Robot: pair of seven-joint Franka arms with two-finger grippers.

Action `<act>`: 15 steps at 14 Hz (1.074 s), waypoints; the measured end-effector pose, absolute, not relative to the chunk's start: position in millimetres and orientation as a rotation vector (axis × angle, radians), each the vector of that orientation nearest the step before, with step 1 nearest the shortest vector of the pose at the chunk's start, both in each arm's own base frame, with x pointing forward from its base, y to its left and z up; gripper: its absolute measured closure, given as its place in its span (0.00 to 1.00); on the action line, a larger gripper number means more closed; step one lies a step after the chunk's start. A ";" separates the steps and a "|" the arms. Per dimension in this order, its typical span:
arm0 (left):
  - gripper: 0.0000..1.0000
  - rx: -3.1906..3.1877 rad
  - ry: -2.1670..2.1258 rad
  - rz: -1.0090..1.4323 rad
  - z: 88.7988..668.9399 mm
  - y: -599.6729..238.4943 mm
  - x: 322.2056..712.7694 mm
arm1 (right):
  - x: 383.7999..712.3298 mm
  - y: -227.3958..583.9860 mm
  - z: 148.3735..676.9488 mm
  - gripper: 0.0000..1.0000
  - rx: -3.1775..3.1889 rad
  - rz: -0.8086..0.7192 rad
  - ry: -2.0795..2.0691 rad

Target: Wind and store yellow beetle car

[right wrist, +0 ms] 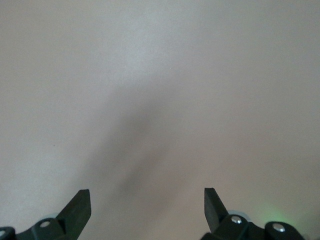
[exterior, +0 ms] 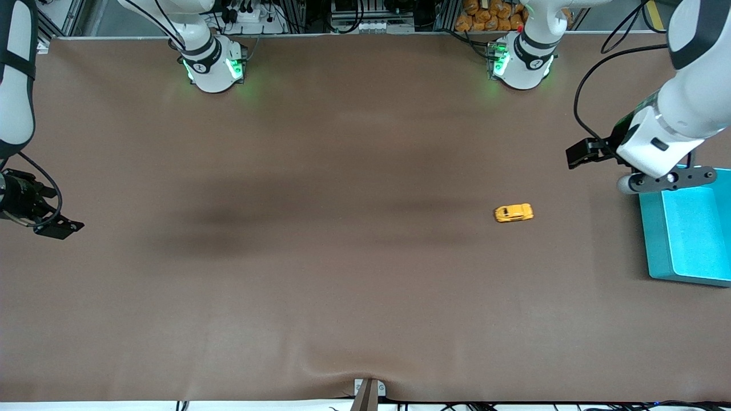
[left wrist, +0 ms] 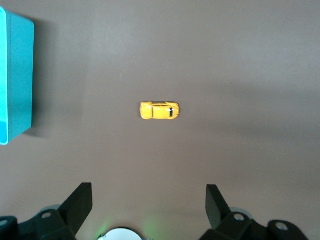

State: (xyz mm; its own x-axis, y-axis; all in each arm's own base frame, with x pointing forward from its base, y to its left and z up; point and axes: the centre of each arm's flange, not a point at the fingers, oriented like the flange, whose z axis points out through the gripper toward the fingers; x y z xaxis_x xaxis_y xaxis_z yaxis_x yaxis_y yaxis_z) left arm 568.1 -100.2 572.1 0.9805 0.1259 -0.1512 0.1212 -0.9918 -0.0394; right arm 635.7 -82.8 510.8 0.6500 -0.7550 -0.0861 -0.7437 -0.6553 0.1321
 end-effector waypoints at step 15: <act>0.00 -2.818 -1.171 0.279 456.7 81.4 575.0 | 602.5 -50.5 606.6 0.00 3.139 -0.068 -0.343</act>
State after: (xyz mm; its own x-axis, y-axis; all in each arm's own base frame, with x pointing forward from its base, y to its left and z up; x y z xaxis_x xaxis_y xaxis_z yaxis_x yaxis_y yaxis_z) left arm 575.0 81.4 456.7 0.6918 0.7089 -0.1374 0.6947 -0.7053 -0.1409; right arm 602.5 -50.5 606.6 0.9755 -0.2155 -0.0445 -0.2162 -0.9763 -0.0125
